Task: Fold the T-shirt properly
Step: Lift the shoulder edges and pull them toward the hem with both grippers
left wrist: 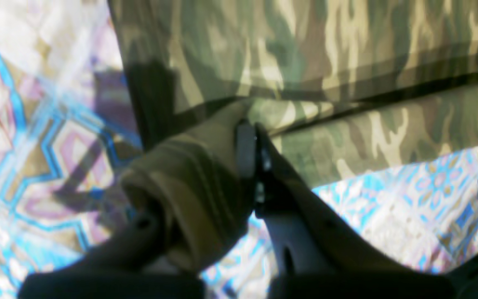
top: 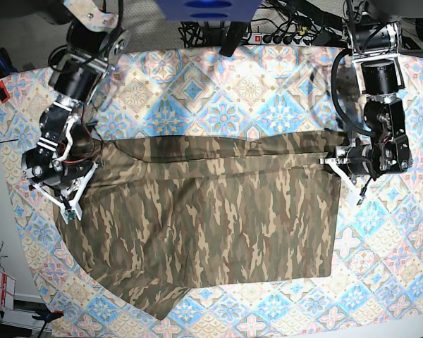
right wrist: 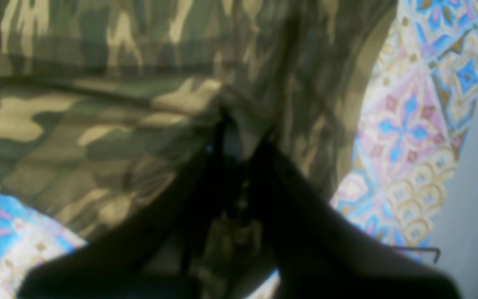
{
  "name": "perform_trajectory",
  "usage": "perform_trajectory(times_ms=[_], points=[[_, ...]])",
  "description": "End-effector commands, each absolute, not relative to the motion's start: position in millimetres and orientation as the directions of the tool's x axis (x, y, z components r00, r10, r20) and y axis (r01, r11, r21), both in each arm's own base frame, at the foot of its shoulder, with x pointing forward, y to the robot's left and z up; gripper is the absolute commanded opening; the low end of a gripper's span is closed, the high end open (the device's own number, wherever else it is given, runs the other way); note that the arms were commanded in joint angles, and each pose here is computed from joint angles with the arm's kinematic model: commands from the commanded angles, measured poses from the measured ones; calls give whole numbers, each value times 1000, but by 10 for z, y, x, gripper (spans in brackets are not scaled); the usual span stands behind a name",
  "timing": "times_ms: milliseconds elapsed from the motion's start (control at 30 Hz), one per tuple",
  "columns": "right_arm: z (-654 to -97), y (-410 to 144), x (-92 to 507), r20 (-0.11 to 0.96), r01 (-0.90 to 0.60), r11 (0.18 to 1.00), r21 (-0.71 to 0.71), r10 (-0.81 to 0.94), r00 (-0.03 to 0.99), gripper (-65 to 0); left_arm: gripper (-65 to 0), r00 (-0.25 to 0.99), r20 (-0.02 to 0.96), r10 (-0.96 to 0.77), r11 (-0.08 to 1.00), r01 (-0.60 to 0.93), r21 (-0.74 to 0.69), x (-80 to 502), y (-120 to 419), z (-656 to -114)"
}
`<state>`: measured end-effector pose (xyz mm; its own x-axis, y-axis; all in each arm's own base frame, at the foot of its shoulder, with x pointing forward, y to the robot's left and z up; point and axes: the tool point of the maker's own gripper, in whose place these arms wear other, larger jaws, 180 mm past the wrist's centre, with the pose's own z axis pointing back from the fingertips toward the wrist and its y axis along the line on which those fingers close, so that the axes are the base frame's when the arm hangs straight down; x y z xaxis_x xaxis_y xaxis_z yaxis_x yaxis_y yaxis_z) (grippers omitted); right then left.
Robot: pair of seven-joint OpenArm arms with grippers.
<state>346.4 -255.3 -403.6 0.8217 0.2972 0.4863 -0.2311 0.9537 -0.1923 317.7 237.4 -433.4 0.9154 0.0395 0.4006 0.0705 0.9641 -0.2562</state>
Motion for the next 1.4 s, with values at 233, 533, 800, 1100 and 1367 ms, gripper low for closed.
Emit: perform_trajectory(times_ms=[233, 533, 800, 1100, 1367], points=[[-3932, -2610, 3960, 533, -234, 955, -182, 296, 793, -639, -650, 908, 411, 87, 975, 8, -223, 3494, 2620, -4401], [-4069, -2342, 4334, 615, -260, 964, -55, 238, 752, -639, -650, 905, 415, 94, 974, 3, -228, 3759, 2571, -4494], [-4014, -2141, 4617, 671, -320, 947, -2, 239, 702, -639, -650, 905, 409, 115, 970, -14, -242, 3801, 2547, -4615], [-3997, -1909, 4704, 686, -418, 906, -62, 343, 642, -639, -650, 898, 426, 112, 971, -7, -239, 3828, 2531, -4620], [-3908, -1863, 4868, 716, -402, 911, -95, 343, 608, -597, -650, 885, 449, 121, 971, -11, -241, 3867, 2539, -4602]])
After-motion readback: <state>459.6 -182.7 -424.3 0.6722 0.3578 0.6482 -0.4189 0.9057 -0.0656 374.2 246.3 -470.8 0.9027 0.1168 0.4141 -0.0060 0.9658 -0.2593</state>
